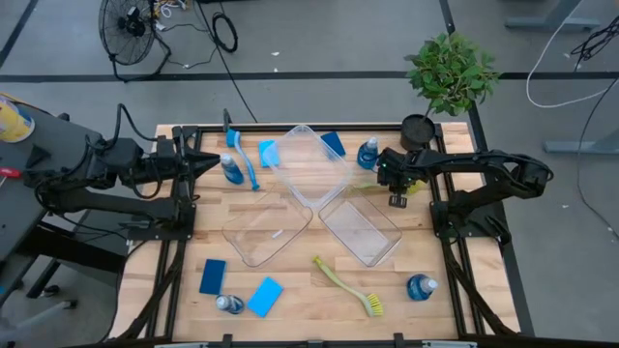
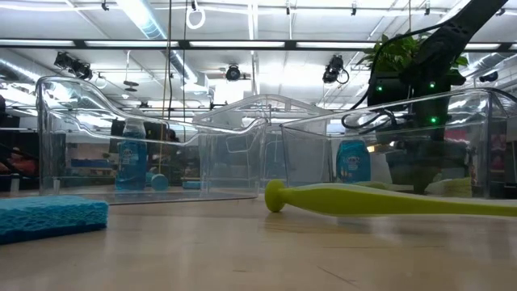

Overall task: Pick & Place Kitchen Sink Supplies
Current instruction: Put the yellow toilet brush into the transparent container

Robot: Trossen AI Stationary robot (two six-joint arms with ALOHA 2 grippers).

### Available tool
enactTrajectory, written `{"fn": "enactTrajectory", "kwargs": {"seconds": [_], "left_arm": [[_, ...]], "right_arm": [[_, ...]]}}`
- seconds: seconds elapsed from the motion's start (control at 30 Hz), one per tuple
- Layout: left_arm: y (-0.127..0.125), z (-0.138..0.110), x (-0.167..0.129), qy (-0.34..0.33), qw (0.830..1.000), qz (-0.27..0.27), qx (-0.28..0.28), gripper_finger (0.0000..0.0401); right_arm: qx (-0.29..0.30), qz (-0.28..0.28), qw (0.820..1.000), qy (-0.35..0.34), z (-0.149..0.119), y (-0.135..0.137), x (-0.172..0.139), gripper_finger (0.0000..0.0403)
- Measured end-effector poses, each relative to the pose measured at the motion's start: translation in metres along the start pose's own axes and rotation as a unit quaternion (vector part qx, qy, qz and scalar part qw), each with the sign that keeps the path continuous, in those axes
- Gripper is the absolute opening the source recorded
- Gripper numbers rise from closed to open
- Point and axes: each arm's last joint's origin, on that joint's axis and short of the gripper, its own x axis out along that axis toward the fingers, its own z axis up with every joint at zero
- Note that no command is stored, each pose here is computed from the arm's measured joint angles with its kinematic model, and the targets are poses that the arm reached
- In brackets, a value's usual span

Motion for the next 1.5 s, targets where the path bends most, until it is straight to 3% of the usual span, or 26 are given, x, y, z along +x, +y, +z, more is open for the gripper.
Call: {"fn": "enactTrajectory", "kwargs": {"seconds": [0.53,0.83,1.5], "left_arm": [[0.0,0.0,0.0,0.0,1.0,0.0,0.0,0.0048],[0.0,0.0,0.0,0.0,1.0,0.0,0.0,0.0048],[0.0,0.0,0.0,0.0,1.0,0.0,0.0,0.0048]], "right_arm": [[0.015,-0.034,0.999,0.026,0.012,-0.009,-0.023,0.0041],[0.023,-0.015,0.998,0.061,0.011,-0.009,-0.037,0.0041],[0.076,0.0,0.996,0.037,0.002,-0.013,-0.124,0.004]]}}
